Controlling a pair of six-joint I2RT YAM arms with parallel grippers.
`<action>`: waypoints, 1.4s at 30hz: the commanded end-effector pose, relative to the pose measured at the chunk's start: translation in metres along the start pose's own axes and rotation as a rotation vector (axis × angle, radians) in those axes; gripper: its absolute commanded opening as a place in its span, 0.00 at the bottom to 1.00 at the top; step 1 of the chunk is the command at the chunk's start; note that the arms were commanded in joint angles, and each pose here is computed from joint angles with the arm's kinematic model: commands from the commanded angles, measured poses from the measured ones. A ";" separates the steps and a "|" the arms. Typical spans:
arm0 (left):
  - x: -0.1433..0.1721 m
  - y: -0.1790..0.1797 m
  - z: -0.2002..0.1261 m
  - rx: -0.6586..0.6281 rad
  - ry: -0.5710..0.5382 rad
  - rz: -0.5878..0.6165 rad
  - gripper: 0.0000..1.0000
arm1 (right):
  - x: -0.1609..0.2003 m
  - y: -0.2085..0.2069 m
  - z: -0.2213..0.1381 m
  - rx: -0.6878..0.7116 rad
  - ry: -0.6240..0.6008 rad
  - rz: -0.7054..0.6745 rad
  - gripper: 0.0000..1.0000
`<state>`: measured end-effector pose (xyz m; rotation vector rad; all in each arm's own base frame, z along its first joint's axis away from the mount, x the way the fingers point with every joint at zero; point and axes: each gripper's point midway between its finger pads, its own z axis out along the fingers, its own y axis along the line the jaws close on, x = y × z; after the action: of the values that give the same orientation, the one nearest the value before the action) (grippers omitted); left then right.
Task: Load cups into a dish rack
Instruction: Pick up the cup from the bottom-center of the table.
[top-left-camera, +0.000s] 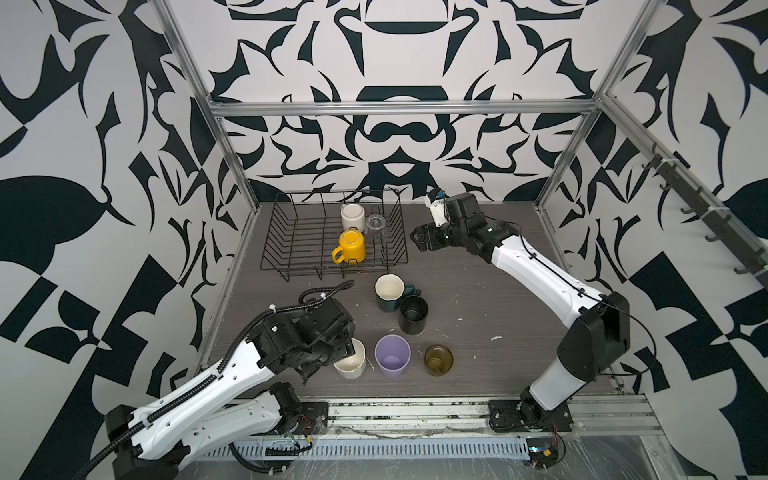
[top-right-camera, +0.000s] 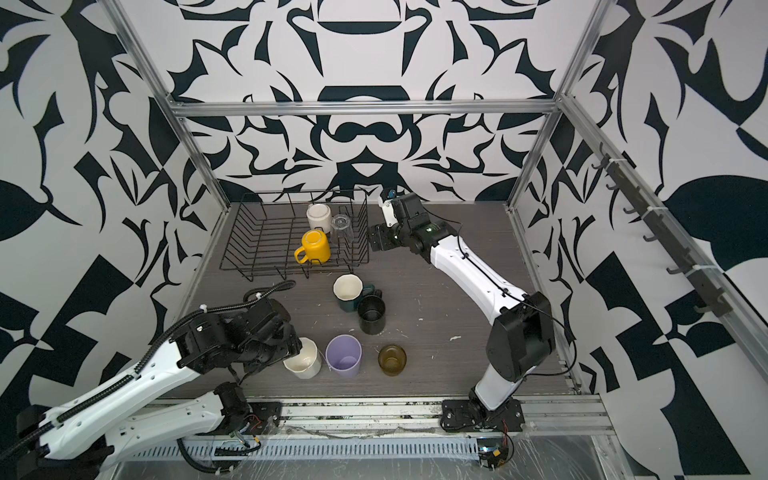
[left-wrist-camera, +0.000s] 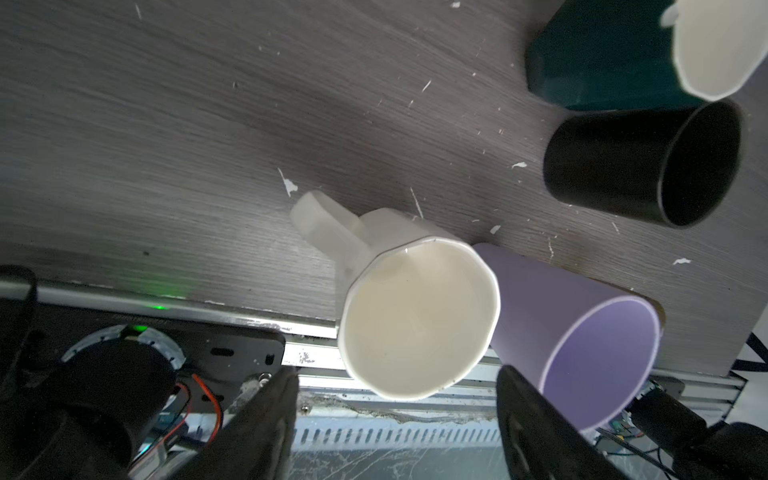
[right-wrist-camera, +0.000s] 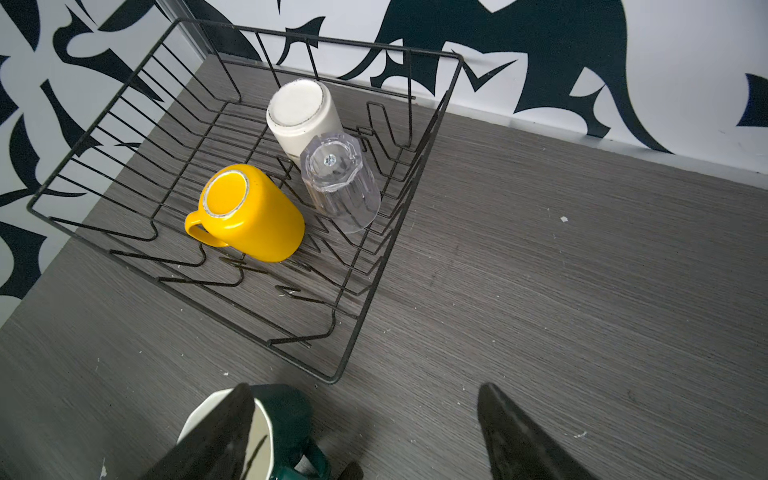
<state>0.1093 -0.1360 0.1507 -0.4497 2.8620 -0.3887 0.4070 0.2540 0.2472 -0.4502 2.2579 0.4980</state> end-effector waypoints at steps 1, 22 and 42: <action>0.007 0.020 0.007 -0.081 -0.004 -0.070 0.76 | -0.016 0.002 -0.018 -0.004 -0.069 0.003 0.86; 0.004 0.011 0.048 -0.042 -0.053 -0.152 0.56 | -0.001 -0.005 -0.022 0.000 -0.056 0.010 0.86; 0.003 0.020 0.063 -0.077 -0.079 -0.186 0.31 | 0.005 -0.007 -0.018 -0.019 -0.043 0.018 0.87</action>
<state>0.1138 -0.1381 0.0850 -0.7103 2.8081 -0.3203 0.3958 0.2382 0.2328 -0.4303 2.2843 0.5043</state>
